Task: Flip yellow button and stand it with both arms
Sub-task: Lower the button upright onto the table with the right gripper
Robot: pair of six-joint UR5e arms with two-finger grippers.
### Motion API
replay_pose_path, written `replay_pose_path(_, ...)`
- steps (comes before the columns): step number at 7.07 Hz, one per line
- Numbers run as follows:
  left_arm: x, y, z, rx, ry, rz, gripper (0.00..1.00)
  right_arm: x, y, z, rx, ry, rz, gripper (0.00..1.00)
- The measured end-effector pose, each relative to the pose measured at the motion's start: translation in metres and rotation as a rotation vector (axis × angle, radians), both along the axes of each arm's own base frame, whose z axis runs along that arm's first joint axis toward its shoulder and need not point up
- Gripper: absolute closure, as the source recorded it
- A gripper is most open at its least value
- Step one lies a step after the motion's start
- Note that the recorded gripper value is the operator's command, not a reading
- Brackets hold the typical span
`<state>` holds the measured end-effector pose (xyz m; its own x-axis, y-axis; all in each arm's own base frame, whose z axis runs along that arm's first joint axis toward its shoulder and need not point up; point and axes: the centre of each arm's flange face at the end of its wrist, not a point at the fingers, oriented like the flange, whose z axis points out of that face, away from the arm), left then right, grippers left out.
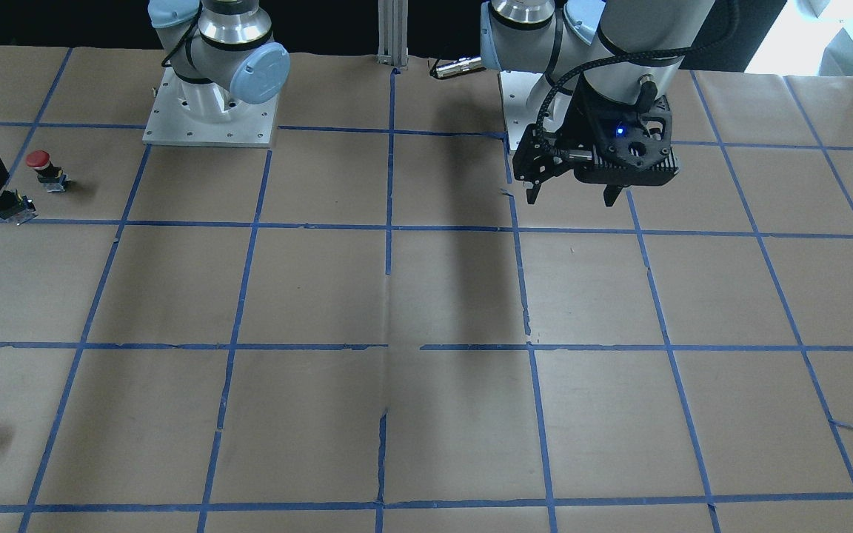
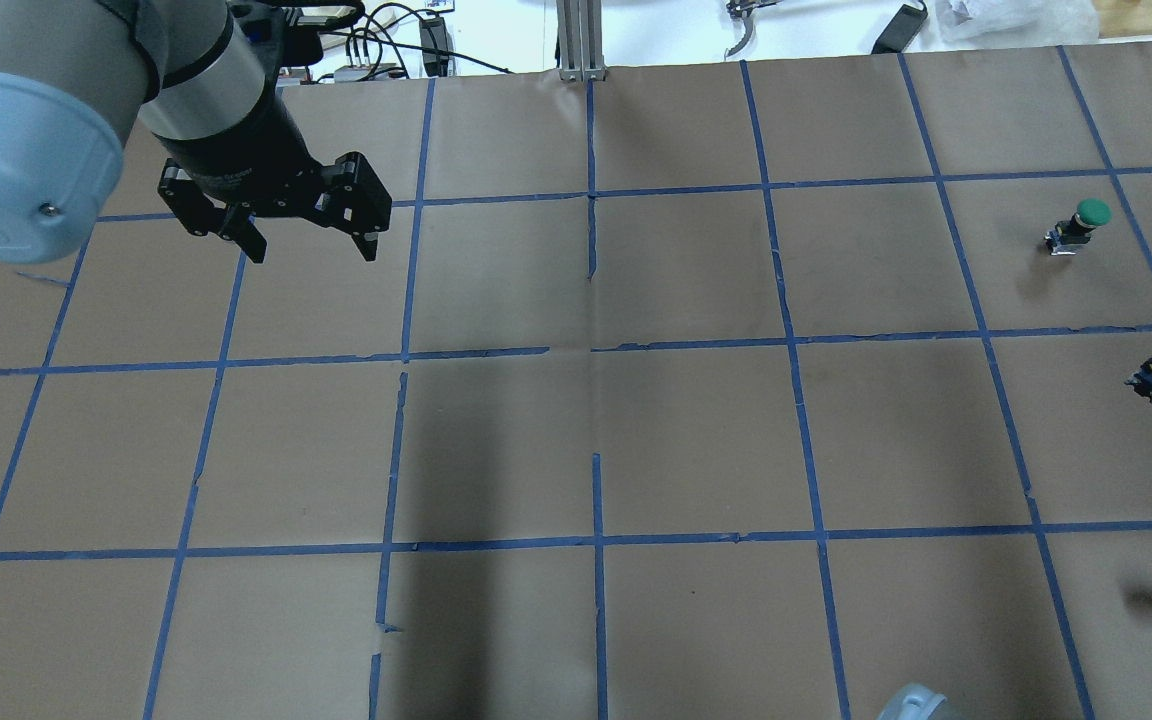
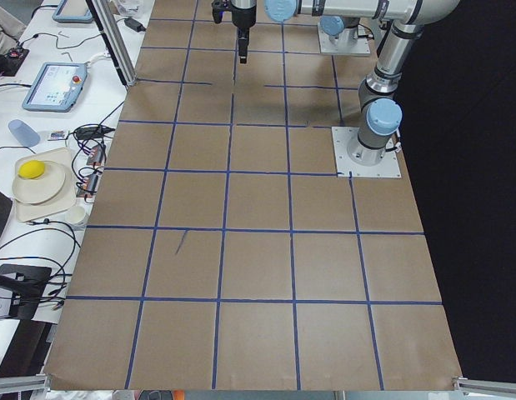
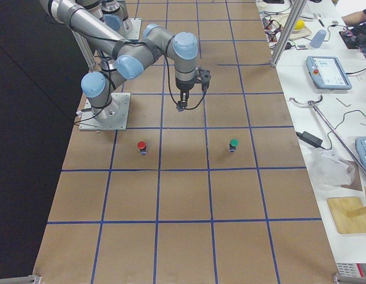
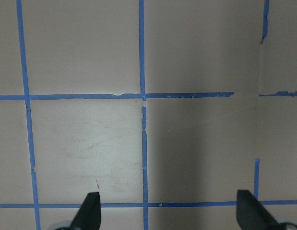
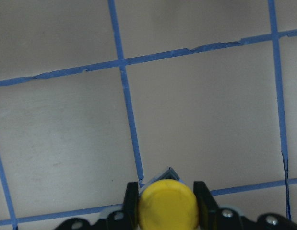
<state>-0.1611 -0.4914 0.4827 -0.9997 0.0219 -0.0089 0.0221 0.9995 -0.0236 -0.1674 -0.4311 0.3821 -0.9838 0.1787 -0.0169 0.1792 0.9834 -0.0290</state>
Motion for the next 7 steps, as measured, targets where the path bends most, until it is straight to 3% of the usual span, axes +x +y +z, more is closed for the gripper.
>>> replay_pose_path(3,0.005,-0.002,-0.001,-0.007,0.016,0.092,0.0,-0.021,-0.017,-0.045,0.005,0.029,-0.226,0.77)
replay_pose_path(7,0.014,-0.005,0.0,-0.012,0.017,0.112,0.0,-0.05,-0.04,-0.097,0.014,0.092,-0.354,0.77)
